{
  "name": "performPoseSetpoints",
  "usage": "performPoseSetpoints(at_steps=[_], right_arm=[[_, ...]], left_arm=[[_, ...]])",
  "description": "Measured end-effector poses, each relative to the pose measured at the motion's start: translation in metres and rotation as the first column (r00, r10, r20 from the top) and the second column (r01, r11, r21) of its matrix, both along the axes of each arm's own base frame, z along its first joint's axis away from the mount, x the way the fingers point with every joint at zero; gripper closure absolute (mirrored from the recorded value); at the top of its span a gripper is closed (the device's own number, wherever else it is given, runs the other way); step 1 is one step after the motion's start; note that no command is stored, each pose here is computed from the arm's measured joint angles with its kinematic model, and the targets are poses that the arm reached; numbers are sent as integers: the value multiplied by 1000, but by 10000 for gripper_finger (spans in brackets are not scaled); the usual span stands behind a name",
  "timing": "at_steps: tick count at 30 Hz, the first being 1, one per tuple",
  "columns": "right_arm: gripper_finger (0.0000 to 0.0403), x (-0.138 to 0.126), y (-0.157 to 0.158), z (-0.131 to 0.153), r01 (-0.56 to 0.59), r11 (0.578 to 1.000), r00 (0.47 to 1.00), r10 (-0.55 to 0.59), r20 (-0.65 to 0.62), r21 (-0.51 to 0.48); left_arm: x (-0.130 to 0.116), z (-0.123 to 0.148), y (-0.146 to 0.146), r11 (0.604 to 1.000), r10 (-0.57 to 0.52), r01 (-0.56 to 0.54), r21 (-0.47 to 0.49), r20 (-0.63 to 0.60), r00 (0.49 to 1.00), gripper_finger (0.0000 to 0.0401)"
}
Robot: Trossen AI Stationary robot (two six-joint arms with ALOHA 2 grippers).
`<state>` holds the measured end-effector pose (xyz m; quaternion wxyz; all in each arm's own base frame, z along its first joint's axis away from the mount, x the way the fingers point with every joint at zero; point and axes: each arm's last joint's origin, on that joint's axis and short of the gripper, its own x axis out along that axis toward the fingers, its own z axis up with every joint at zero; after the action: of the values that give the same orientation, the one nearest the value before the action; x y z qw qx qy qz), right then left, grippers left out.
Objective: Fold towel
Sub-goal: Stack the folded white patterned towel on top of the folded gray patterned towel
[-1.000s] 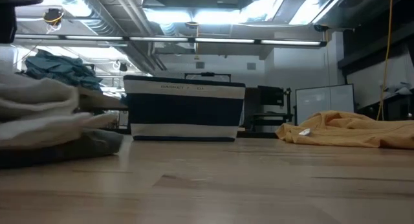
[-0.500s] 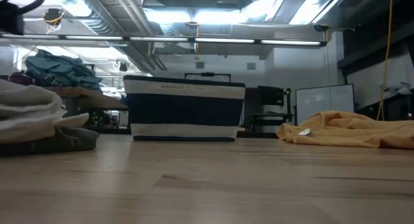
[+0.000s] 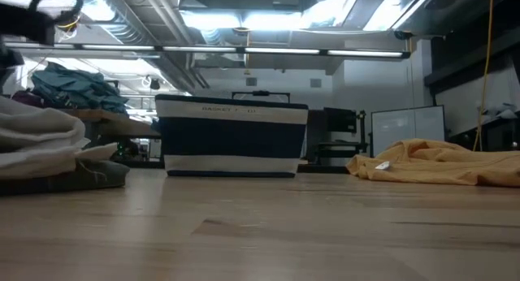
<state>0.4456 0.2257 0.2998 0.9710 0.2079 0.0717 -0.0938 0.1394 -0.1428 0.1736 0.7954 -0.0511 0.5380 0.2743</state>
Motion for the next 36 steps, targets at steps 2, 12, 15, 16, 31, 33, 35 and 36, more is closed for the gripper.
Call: performPoseSetpoints(at_steps=[2,12,15,16,31,33,35,36], right_arm=[[397,0,0,-1,1,1000,1000,-1,-5,-3],[397,-1,-1,-4,1,1000,999,-2,-44,-24],[397,-1,-1,-5,0,1000,999,-2,-48,-27],[397,-1,-1,-5,1,1000,999,-2,-46,-26],[397,-1,-1,-5,0,1000,999,-1,-46,-26],[397,-1,-1,-5,0,1000,999,-1,-45,-25],[397,-1,-1,-4,0,1000,999,-1,-43,-24],[397,-1,-1,-4,0,1000,999,-1,-43,-24]], left_arm=[[3,7,-5,1000,3,-3,-14,32,999,398],[-3,52,-18,995,96,-95,-26,39,995,398],[-16,58,-15,988,150,-149,31,-42,988,398],[-20,59,-14,985,171,-168,48,-64,983,398],[-54,10,-5,943,327,-323,83,-29,945,398],[-56,-2,-1,944,325,-322,75,-29,945,398],[-55,-4,-2,943,327,-323,84,-34,945,398],[-54,-4,-2,942,329,-325,88,-35,944,398]])
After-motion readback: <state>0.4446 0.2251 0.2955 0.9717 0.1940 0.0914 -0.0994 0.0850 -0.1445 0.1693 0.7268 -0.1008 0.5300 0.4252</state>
